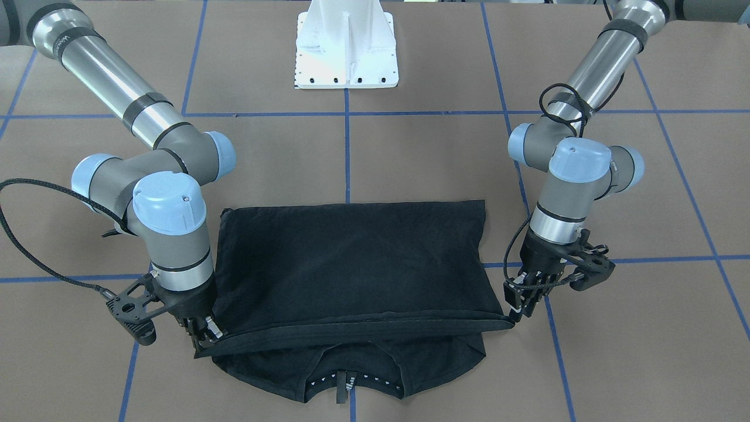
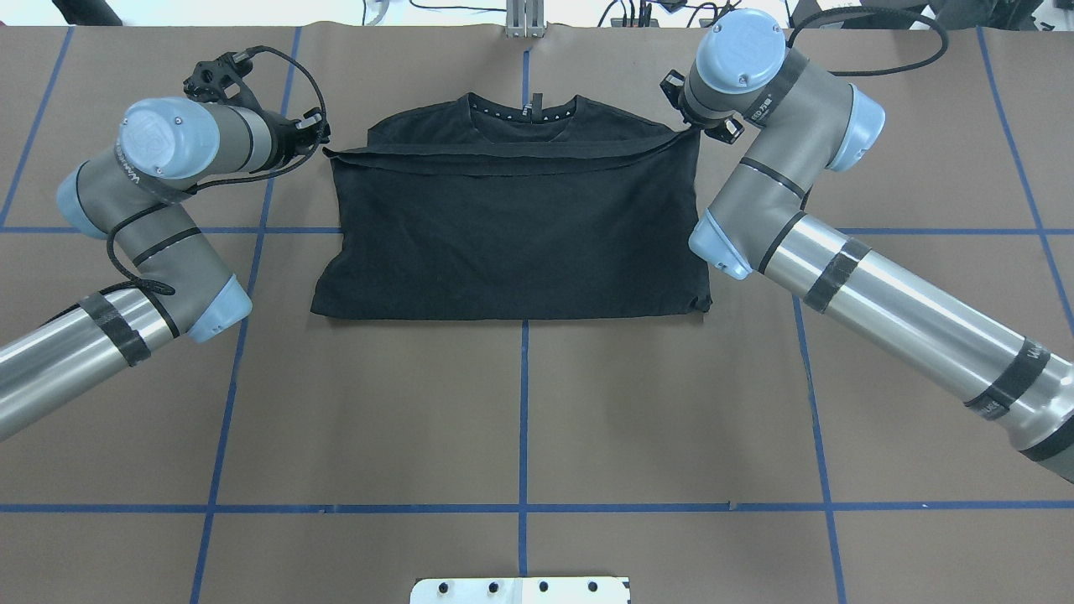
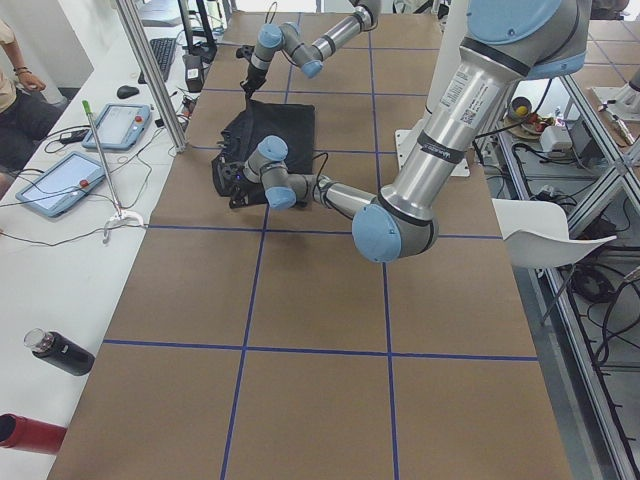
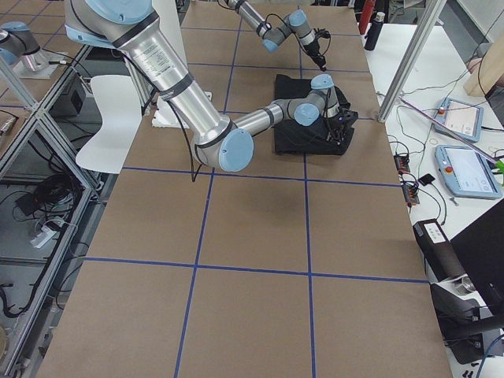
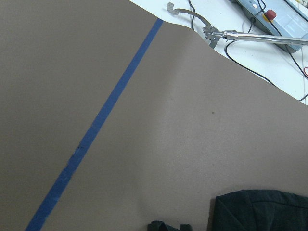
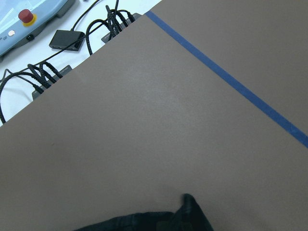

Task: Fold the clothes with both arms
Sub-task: 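Release the hem at the collar and raise both grippers, then move the right gripper to the folded shirt's side edge and grasp it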

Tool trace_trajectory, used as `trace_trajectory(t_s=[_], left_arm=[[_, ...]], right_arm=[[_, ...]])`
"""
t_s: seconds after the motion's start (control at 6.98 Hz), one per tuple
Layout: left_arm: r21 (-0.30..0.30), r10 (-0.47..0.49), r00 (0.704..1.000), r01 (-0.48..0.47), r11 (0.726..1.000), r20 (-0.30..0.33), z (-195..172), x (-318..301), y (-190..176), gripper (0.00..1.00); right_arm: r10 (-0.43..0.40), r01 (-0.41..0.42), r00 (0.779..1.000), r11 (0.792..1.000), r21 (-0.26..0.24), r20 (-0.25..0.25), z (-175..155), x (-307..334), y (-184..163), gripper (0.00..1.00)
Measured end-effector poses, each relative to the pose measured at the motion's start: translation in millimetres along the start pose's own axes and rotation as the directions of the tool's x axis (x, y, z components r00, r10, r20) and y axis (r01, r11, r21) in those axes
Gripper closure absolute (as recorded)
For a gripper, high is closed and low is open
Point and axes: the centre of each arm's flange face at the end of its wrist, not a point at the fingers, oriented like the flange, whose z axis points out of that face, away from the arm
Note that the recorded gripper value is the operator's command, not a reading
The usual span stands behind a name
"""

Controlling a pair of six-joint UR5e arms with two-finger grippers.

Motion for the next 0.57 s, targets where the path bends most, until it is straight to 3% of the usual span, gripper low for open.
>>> trace_trajectory(t_s=[0.14, 0.29, 0.57], left_arm=[[0.006, -0.001, 1.000, 0.001, 1.000, -0.013, -4, 5, -5, 0.58], [0.008, -0.002, 1.000, 0.002, 1.000, -0.031, -12, 14, -9, 0.58], [0.004, -0.001, 0.998, 0.002, 1.000, -0.065, -30, 27, -13, 0.58]], right_arm=[[0.042, -0.042, 0.998, 0.999, -0.003, 0.035, -10, -5, -8, 0.01], [0.117, -0.115, 0.990, 0.993, -0.021, 0.080, -25, -5, -11, 0.00], [0.231, -0.215, 0.962, 0.969, -0.119, 0.145, -70, 45, 7, 0.00]])
